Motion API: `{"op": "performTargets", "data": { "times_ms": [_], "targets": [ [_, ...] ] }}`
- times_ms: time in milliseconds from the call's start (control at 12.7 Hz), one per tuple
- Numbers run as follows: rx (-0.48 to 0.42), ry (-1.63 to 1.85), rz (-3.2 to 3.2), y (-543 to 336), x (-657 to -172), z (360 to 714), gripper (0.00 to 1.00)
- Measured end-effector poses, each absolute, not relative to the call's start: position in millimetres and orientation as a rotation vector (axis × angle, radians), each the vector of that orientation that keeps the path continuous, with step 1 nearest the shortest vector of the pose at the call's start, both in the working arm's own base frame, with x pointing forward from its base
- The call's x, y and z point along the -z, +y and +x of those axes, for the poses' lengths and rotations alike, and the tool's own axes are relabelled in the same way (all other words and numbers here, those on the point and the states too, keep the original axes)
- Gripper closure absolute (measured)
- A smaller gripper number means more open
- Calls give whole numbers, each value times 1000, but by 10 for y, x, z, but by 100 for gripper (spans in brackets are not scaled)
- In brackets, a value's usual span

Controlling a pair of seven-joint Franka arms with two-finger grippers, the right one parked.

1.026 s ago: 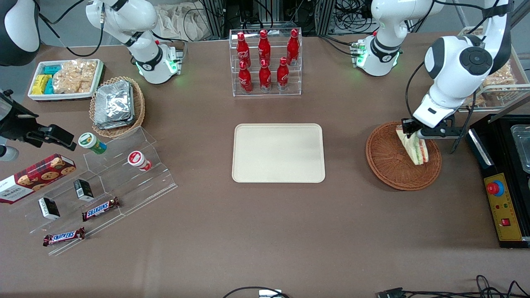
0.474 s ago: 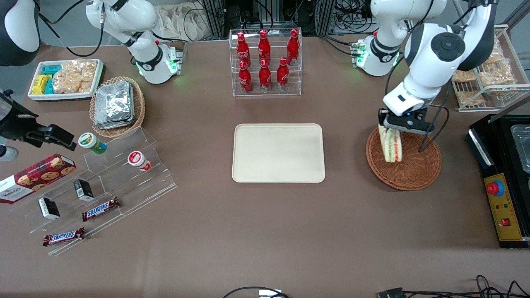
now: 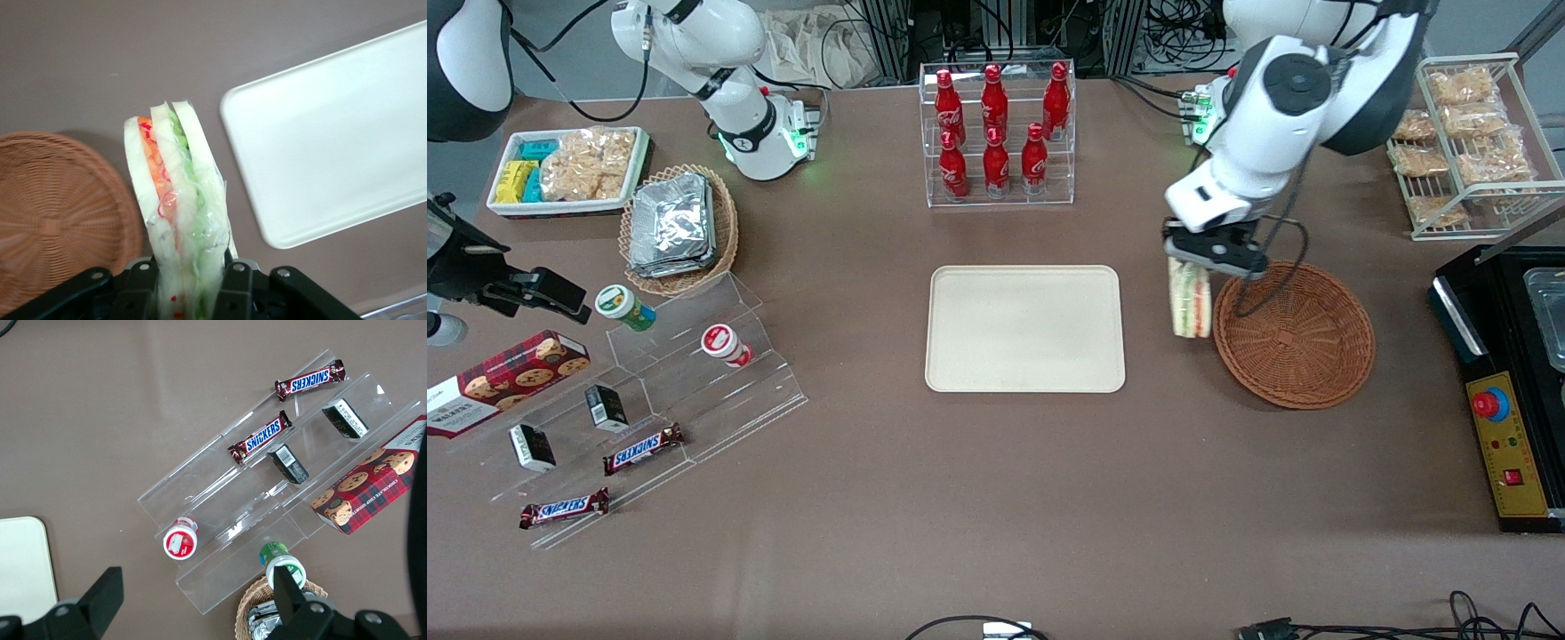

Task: Place sandwich from basket to tray
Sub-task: 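Lift the sandwich and carry it toward the cream tray, then lower the sandwich onto the tray and open the left gripper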

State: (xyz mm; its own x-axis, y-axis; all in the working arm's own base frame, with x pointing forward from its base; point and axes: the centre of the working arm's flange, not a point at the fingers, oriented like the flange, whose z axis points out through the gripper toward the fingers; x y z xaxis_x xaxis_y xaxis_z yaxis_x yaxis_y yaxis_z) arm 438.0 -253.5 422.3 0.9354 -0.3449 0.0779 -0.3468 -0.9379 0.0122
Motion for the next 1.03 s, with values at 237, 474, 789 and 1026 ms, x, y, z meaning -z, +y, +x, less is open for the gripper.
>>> {"op": "performTargets", "data": {
  "times_ms": [237, 474, 789, 1026],
  "targets": [
    [-32, -566, 3055, -3143, -3913, 4346, 70],
    [12, -581, 3044, -3357, -3525, 4335, 70],
    [53, -582, 3035, -3540, -3106, 4288, 70],
    [62, -560, 3029, -3681, -2846, 4223, 70]
  ]
}}
